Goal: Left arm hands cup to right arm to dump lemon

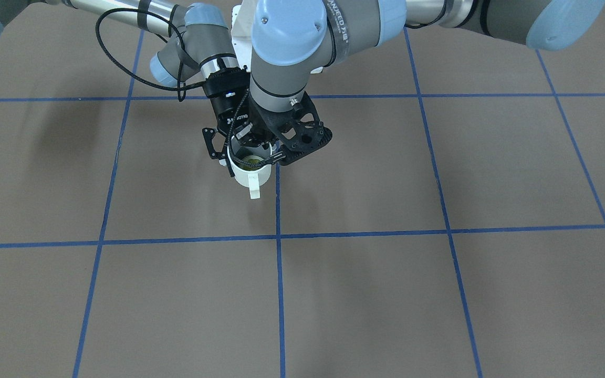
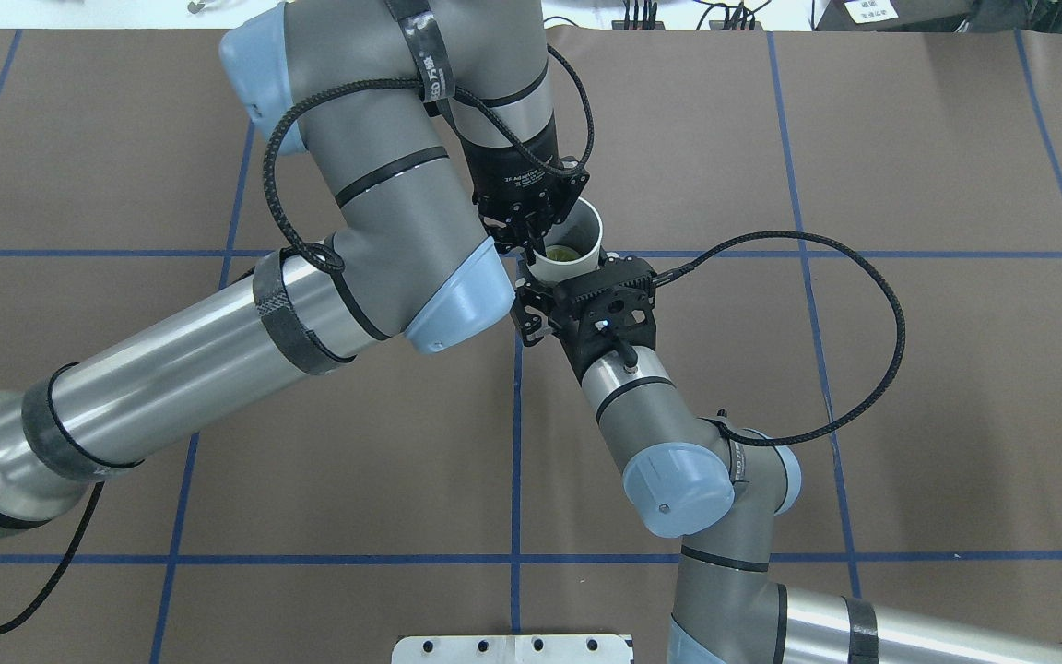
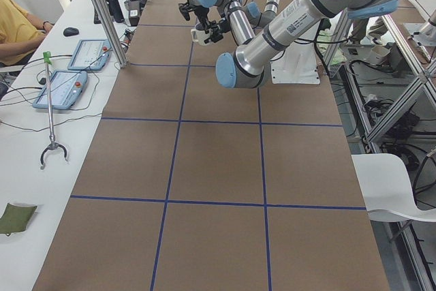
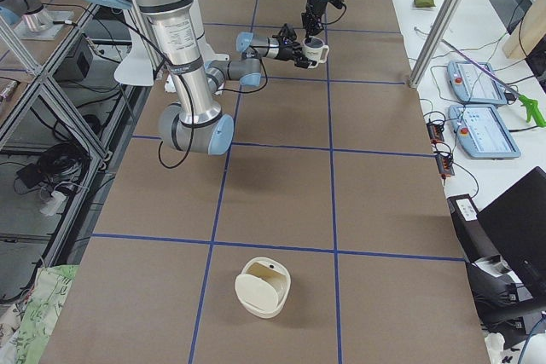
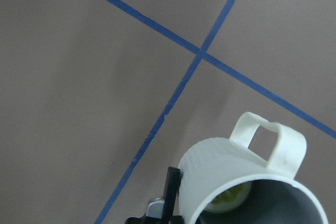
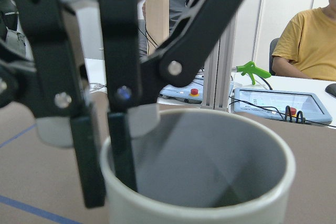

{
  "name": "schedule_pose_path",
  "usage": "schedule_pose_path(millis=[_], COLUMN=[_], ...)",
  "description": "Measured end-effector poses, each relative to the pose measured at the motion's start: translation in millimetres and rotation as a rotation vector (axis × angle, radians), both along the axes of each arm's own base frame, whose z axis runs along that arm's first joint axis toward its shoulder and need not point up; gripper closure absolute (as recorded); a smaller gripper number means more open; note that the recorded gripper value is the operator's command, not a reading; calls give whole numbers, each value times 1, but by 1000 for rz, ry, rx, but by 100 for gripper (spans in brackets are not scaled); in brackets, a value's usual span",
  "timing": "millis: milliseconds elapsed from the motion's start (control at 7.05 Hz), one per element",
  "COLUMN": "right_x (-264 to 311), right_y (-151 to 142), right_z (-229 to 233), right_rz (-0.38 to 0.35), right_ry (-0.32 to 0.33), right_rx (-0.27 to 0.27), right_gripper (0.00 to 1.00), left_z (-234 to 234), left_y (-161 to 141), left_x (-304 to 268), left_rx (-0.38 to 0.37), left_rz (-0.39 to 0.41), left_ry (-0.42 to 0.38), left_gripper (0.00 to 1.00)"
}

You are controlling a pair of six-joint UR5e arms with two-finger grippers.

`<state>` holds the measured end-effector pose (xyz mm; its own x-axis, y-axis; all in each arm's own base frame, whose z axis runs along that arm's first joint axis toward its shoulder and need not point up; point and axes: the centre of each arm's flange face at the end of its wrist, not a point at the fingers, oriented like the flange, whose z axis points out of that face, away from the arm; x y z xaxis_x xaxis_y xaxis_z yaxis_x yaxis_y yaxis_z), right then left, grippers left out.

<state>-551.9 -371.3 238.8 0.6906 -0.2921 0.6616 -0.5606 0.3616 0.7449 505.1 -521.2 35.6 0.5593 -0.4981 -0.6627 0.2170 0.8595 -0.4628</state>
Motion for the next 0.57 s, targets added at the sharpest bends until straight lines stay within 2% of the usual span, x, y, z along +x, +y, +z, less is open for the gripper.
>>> schedule_pose_path(millis=[284, 567], right_x=[0, 4], right_y=[0, -2], right_z=[0, 5], right_rz=[-1, 4], right_ry=[0, 9], right_rx=[1, 3], right_gripper=[68, 68], left_z=[-11, -34], left_y=[6, 4], left_x=[-11, -51], left_rx=[25, 74], left_rz=[-8, -48], left_ry=[24, 79], left_gripper=[0, 0])
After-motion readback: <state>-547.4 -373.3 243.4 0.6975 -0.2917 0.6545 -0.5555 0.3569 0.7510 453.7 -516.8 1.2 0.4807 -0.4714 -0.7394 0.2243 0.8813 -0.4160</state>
